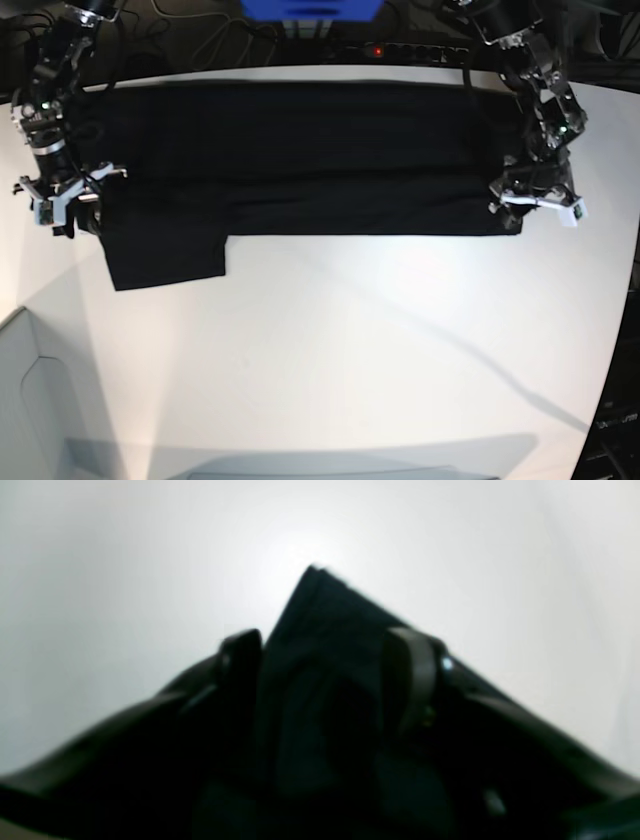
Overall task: Fold the T-shirt properly
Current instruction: 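Lay the folded hem onto the shoulder edge with both grippers, then grasp the hanging sleeve with the right gripper and fold it inward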
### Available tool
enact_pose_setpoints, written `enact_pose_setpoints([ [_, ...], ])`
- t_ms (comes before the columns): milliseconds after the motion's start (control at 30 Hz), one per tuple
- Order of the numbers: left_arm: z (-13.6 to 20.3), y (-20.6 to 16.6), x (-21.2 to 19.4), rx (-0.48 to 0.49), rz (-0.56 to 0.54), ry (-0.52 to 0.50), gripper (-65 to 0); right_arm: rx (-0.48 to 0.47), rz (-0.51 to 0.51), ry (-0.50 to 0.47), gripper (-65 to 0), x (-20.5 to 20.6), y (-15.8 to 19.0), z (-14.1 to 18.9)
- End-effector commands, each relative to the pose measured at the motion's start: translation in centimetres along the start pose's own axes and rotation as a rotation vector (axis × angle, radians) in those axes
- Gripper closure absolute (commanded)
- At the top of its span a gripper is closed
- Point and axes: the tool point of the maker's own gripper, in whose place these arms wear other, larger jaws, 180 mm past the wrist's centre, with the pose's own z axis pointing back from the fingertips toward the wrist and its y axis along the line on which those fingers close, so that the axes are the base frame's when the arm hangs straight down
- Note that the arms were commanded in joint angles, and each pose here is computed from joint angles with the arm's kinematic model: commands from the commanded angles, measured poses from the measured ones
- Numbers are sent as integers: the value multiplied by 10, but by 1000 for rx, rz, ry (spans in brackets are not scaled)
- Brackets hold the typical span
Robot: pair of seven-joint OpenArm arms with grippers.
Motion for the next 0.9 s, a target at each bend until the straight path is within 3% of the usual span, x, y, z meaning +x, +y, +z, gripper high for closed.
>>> enact_pose_setpoints([
  [0,2,-1,13,-7,-13,-39,-283,4,18,-56,-295,17,-3,1],
  [100,2,-3,14,-11,-14,-40,-142,2,18,-73,-295,23,-4,-2],
  [233,0,-9,15,-23,-17,-37,0,0,18,-82,-295,27,-5,-3],
  [433,5,-4,14,-14,-24,-39,0,-6,35,-100,-296,38,-11,-7],
  [667,24,-6,26,-18,-76,-80,0,-28,11,74,-376,24,-34,-37],
  [867,28,-7,26,-16,-88,-86,0,29,3,154,-377,16,-30,-69],
])
